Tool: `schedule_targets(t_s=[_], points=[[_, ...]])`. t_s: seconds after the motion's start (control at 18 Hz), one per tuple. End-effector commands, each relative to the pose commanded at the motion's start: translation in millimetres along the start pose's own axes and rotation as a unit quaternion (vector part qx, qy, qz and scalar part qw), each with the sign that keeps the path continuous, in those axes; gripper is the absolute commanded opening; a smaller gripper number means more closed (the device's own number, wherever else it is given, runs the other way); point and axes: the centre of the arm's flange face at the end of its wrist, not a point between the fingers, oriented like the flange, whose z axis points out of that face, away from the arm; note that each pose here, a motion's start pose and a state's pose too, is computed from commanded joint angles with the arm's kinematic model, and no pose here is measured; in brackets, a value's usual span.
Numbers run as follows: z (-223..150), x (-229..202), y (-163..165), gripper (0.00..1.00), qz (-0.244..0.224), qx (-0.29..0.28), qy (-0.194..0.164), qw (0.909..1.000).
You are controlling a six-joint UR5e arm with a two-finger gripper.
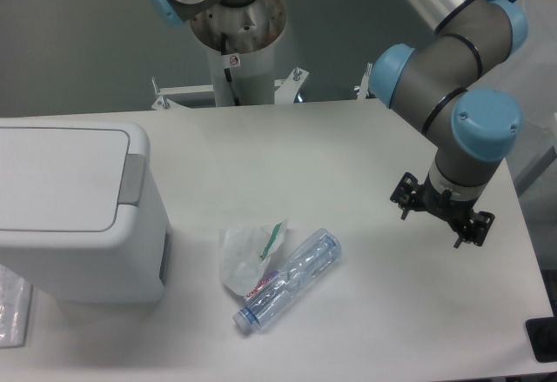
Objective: Open the trash can
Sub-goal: 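Move the open gripper over the table toward the white trash can lid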
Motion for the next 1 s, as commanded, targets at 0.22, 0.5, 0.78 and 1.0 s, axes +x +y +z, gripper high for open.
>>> schedule_targets(t_s=[0.22, 0.5, 0.78, 1.0], points=[[-1, 4, -8, 1.0, 0.005, 0.001, -0.003, 1.0], [-29, 25, -29, 1.0, -0.014, 0.076, -0.011, 0.9969], [-85, 79, -81, 1.0, -0.091, 0.119, -0.034, 0.9881], [-127, 95, -99, 1.0, -0.131, 0.205, -0.006, 0.9699]])
